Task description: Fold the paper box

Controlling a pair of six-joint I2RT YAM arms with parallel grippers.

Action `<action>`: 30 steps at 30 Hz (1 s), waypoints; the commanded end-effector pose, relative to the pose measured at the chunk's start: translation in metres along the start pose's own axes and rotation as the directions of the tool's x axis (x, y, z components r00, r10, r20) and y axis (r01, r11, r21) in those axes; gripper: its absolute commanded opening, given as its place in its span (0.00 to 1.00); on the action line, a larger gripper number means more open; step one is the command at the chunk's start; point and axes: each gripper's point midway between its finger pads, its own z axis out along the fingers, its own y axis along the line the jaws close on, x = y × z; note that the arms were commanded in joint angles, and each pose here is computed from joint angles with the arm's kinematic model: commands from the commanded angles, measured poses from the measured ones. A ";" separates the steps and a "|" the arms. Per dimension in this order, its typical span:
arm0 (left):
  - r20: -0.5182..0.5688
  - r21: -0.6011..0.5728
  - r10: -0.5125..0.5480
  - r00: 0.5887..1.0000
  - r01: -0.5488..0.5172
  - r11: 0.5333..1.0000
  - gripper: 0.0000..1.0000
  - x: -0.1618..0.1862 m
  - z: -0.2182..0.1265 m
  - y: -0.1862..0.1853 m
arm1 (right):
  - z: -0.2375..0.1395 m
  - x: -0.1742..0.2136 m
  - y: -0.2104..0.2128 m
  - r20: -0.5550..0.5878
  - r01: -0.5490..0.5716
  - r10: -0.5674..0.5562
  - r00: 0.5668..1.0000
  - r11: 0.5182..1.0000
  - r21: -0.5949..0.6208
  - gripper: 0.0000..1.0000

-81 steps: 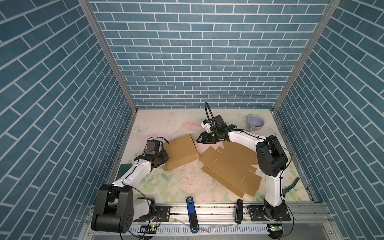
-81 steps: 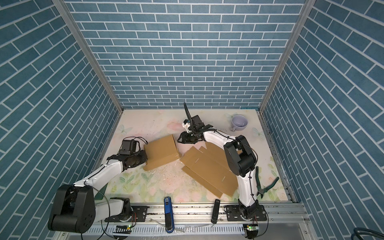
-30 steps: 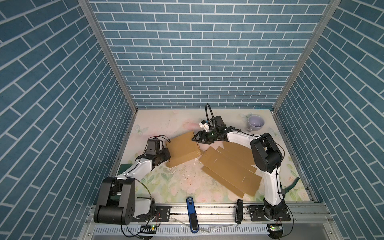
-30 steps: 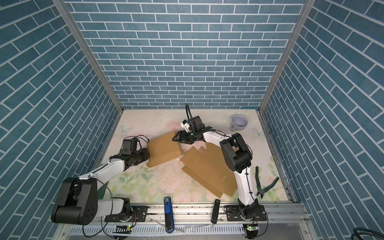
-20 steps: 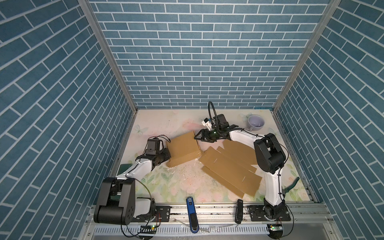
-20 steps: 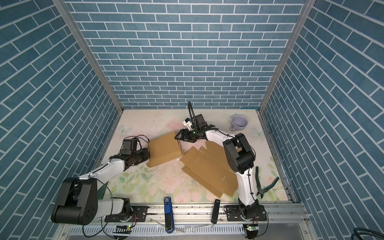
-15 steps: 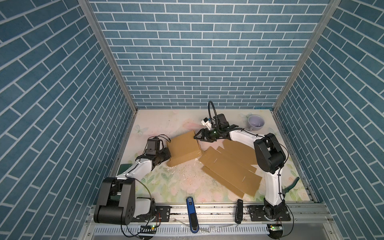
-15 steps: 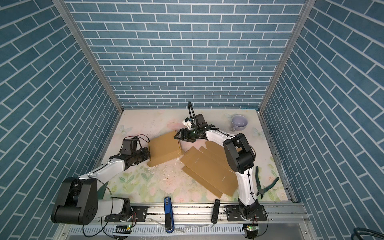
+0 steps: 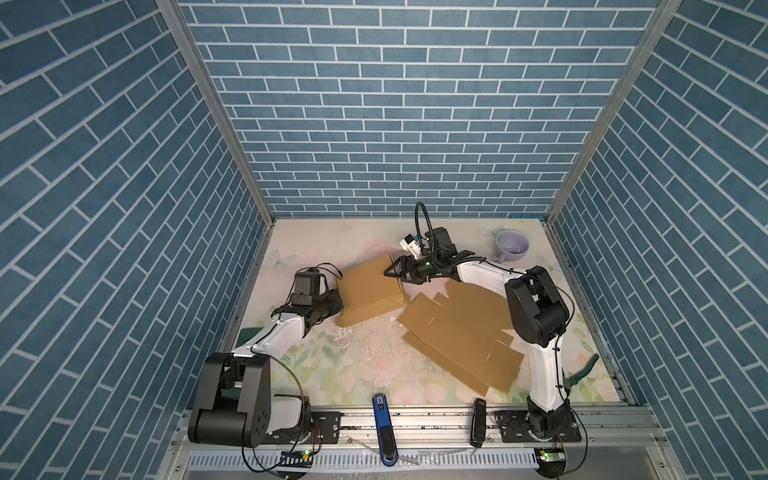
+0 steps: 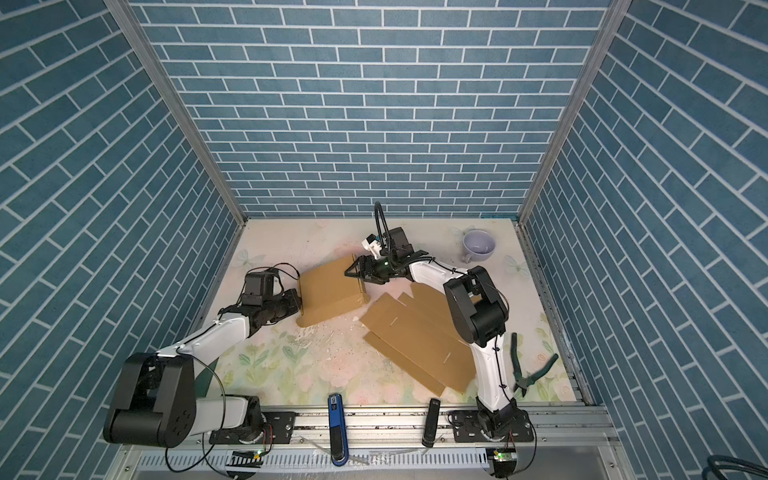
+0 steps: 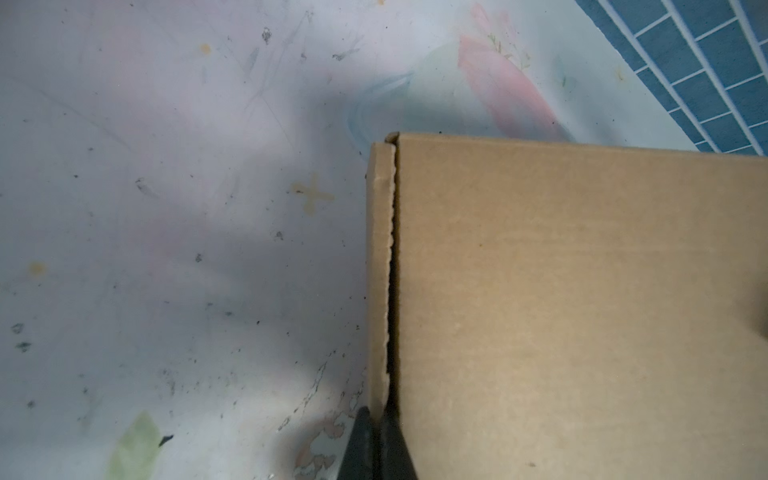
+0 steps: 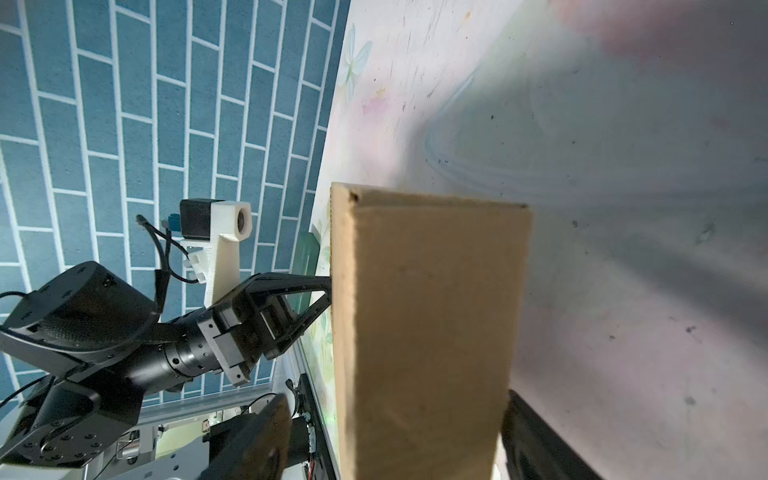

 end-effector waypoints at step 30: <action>0.011 0.052 0.128 0.992 -0.128 0.990 0.09 -0.023 0.027 -0.063 | 0.009 0.009 0.017 0.031 -0.034 0.035 0.999 0.999 -0.028 0.64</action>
